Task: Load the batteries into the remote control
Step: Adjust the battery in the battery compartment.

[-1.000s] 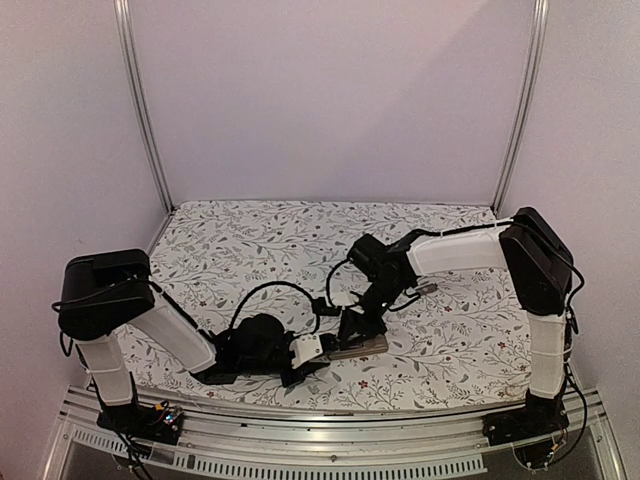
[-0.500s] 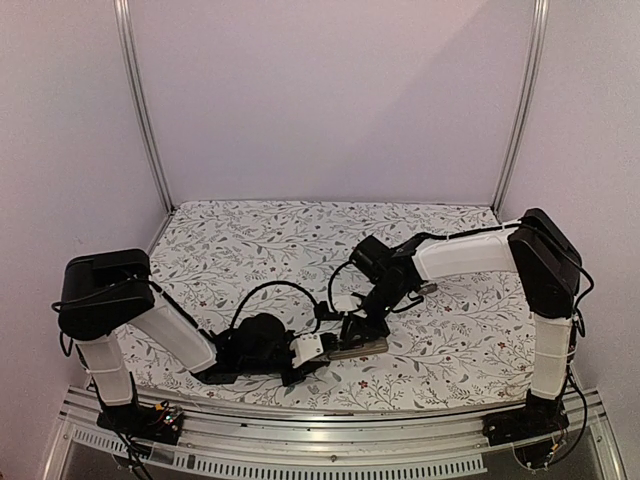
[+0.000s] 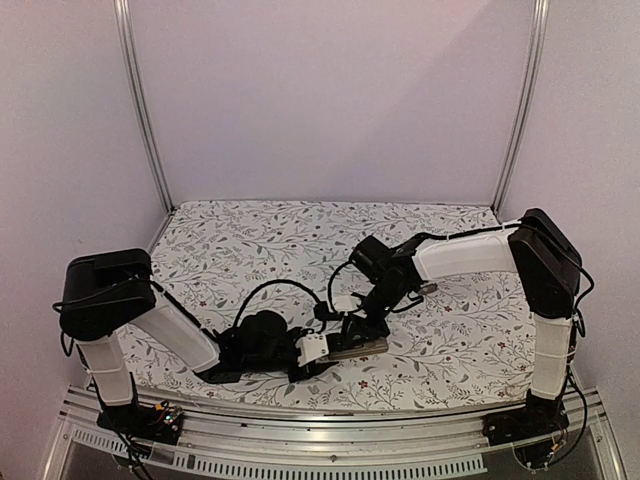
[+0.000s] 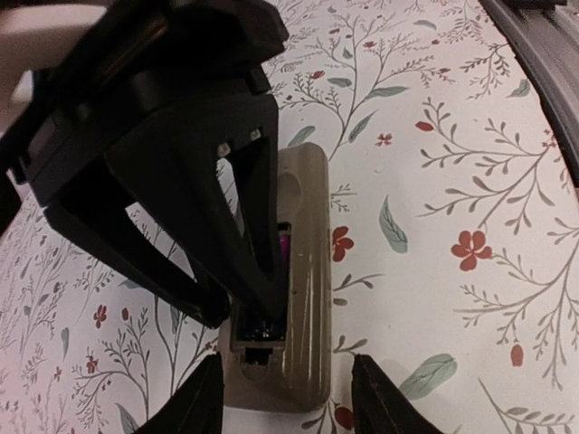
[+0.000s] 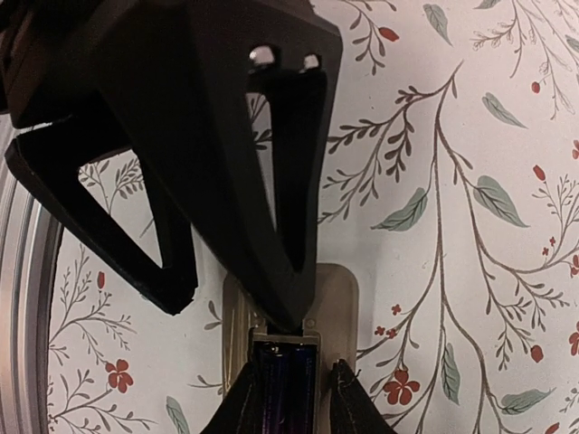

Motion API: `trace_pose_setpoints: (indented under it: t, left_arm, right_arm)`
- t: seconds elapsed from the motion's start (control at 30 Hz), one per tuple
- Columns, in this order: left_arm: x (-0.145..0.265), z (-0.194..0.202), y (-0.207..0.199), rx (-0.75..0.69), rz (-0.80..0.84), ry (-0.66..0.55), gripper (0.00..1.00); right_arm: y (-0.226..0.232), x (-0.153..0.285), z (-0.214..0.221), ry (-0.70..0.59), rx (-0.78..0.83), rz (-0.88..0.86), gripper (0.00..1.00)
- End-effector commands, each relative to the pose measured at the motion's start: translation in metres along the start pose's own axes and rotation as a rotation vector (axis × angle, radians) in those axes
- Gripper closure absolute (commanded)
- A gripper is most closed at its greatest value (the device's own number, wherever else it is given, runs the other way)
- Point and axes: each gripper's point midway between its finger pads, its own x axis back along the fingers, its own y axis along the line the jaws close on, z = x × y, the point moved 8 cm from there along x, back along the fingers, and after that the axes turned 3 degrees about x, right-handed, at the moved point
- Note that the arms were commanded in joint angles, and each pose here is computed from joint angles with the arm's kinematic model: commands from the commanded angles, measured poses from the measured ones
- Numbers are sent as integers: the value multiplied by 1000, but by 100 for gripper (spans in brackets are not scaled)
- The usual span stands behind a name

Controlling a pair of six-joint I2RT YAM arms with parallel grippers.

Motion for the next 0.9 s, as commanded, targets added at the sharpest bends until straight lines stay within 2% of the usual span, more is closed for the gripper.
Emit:
trace_pose_setpoints:
  t: [0.0, 0.17, 0.5, 0.73, 0.87]
  left_arm:
    - [-6, -5, -5, -56, 23, -54, 52]
    - [-16, 5, -8, -104, 20, -18, 59]
    - [-23, 3, -8, -114, 34, -29, 60]
    - [-35, 18, -11, -123, 59, 74, 67]
    - [-29, 27, -13, -146, 78, 124, 70]
  right_arm:
    - [12, -16, 24, 103, -54, -65, 76]
    - [7, -12, 24, 82, -74, -60, 76]
    - [9, -9, 23, 60, -69, -60, 76]
    - [9, -6, 19, 45, -61, -49, 75]
    - [9, 1, 12, 21, -56, -38, 74]
